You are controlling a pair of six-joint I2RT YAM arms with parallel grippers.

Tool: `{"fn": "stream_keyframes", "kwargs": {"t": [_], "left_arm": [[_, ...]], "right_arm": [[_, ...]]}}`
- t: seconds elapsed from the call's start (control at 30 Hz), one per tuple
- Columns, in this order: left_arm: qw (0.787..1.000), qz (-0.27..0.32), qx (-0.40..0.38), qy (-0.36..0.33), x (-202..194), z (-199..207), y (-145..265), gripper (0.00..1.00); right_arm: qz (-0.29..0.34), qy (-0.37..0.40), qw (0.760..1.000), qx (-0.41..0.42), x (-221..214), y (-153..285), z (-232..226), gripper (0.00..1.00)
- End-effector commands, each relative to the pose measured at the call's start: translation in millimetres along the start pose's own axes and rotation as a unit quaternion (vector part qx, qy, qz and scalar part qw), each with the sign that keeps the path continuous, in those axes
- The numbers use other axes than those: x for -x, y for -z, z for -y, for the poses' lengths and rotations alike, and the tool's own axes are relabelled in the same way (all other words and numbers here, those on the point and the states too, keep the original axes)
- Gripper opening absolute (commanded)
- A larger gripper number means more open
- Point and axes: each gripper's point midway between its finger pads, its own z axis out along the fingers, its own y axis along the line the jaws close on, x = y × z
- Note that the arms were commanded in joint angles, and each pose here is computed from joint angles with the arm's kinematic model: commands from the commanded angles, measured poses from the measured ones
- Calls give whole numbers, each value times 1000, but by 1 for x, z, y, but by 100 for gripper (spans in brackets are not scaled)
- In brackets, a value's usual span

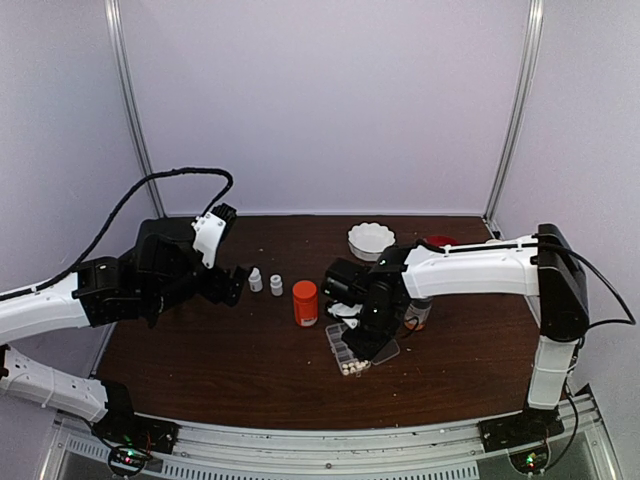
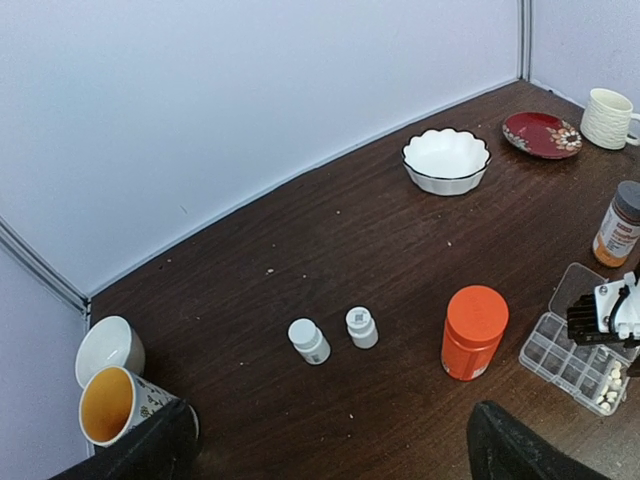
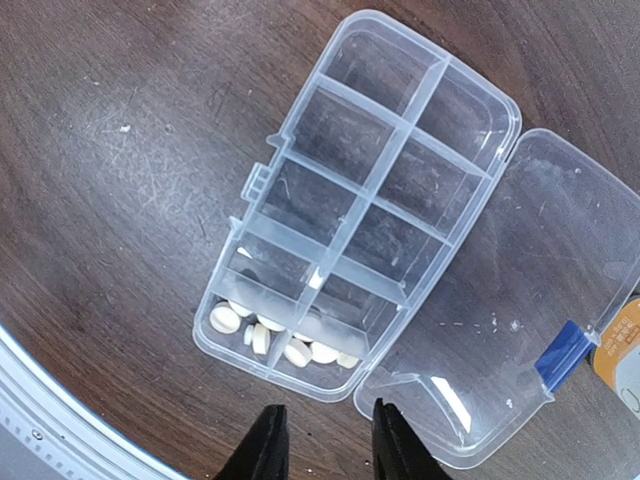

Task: Sort the pills into containers
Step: Place the pill in the compartment of the pill container, then place the pill bottle at the center of the board.

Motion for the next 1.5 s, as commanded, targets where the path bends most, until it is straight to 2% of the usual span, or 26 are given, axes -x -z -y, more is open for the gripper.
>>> {"fn": "stream_keyframes", "kwargs": {"t": [0.0, 0.23, 0.37, 0.5, 0.6, 0.67, 0.7, 0.97, 1.27, 1.47], "left_arm": [[999, 2, -19, 28, 4, 7, -4, 98], [997, -36, -34, 63, -16, 17, -19, 98], [995, -57, -46, 66, -21, 24, -29, 98], [993, -88, -64, 42, -21, 38, -41, 97], [991, -114, -73, 22, -23, 49, -52, 98], [989, -125, -77, 14, -24, 56, -60, 98], [988, -130, -78, 10, -24, 59, -65, 98], [984, -154, -93, 1, -23, 81, -90, 97], [985, -144, -97, 0, -12, 80, -86, 98], [986, -146, -85, 2, -18, 74, -85, 98]], "right_arm": [[37, -5, 999, -17, 9, 23, 14, 29], [119, -50, 991, -19, 15, 55, 51, 31], [167, -87, 981, -41, 19, 74, 83, 49], [175, -107, 976, -68, 11, 84, 110, 65], [183, -114, 971, -108, 5, 91, 128, 81], [192, -127, 963, -141, 1, 98, 141, 96], [195, -133, 959, -155, -2, 99, 147, 99], [164, -174, 963, -127, -12, 72, 165, 100], [170, -202, 962, -71, 6, 57, 173, 76], [152, -194, 966, -82, 0, 47, 176, 69]]}}
